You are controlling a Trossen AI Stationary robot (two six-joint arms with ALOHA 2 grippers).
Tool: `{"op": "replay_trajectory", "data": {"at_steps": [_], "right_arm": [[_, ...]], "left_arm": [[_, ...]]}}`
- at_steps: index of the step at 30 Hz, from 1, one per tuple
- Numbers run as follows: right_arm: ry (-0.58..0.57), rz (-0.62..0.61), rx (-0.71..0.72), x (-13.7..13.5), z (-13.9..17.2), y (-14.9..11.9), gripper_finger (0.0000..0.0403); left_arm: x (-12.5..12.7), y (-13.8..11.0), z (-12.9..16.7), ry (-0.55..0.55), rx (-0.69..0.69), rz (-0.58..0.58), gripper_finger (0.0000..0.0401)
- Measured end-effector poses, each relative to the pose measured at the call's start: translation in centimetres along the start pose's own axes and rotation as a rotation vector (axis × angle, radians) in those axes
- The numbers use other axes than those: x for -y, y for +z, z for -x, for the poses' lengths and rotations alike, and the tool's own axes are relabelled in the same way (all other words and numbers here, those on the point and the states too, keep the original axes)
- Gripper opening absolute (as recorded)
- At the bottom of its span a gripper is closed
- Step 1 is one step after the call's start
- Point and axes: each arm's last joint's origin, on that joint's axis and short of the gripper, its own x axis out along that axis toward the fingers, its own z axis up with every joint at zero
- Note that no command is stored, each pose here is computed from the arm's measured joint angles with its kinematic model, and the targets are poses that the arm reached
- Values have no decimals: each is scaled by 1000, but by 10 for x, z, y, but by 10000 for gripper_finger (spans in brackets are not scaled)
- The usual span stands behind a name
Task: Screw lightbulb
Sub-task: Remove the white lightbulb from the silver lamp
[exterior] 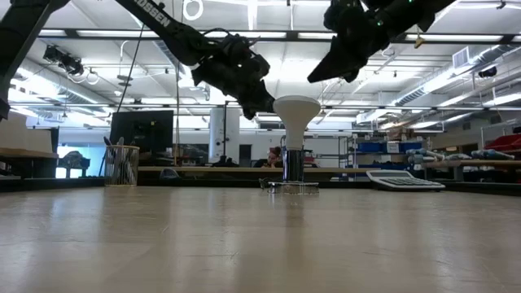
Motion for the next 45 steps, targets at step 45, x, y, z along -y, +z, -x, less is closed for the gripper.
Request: {"op": "replay_trajectory", "data": {"at_steps": [45], "right_arm": [[-87,-165,54,36,-8,-25,7]], "left_arm": [[21,-3,0,-79,-63,53,0]]}}
